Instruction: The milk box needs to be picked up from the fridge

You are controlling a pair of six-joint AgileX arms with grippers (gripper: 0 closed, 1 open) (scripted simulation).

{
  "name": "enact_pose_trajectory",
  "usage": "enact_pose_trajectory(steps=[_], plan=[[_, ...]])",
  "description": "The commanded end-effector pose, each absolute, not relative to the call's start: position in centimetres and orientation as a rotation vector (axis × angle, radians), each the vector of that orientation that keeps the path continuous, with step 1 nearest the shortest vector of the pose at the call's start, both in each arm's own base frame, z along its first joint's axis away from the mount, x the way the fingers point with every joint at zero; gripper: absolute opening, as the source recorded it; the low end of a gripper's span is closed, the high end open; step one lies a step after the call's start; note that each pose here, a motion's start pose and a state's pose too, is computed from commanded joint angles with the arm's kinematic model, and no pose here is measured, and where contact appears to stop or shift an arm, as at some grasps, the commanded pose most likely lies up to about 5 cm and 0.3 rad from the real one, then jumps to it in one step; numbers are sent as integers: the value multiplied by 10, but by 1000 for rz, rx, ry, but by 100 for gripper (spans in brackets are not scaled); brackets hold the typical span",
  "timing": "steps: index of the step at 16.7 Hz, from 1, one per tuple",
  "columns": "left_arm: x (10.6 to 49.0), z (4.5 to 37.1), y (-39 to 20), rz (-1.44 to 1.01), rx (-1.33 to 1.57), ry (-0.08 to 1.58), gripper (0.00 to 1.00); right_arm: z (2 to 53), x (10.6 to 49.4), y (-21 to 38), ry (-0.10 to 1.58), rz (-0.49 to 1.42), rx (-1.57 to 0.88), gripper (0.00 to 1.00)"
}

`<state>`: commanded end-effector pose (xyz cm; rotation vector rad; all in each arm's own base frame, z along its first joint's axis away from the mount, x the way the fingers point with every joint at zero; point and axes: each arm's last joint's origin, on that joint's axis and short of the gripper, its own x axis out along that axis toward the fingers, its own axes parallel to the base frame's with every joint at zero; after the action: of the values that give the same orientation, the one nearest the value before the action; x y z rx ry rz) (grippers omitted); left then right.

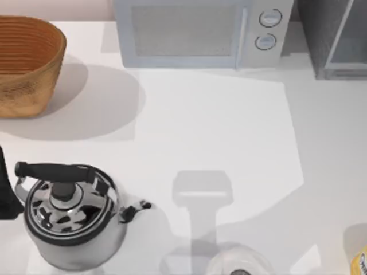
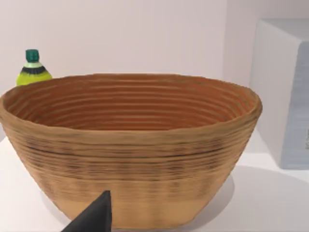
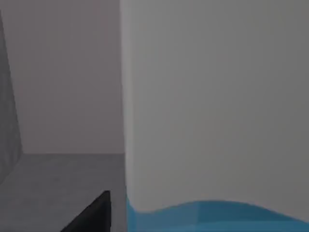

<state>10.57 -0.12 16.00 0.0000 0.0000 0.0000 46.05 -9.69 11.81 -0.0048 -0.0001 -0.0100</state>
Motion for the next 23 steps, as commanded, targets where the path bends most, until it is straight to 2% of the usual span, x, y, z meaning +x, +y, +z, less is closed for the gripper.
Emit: enact_pose_trajectory(steps=[5,18,23], plan=[[106,160,-1,0,0,0,100,118,463,-97,1,-10,-4,100],[106,160,-1,0,0,0,100,118,463,-97,1,-10,-4,2],[106,160,-1,0,0,0,100,118,463,-97,1,-10,-4,0]])
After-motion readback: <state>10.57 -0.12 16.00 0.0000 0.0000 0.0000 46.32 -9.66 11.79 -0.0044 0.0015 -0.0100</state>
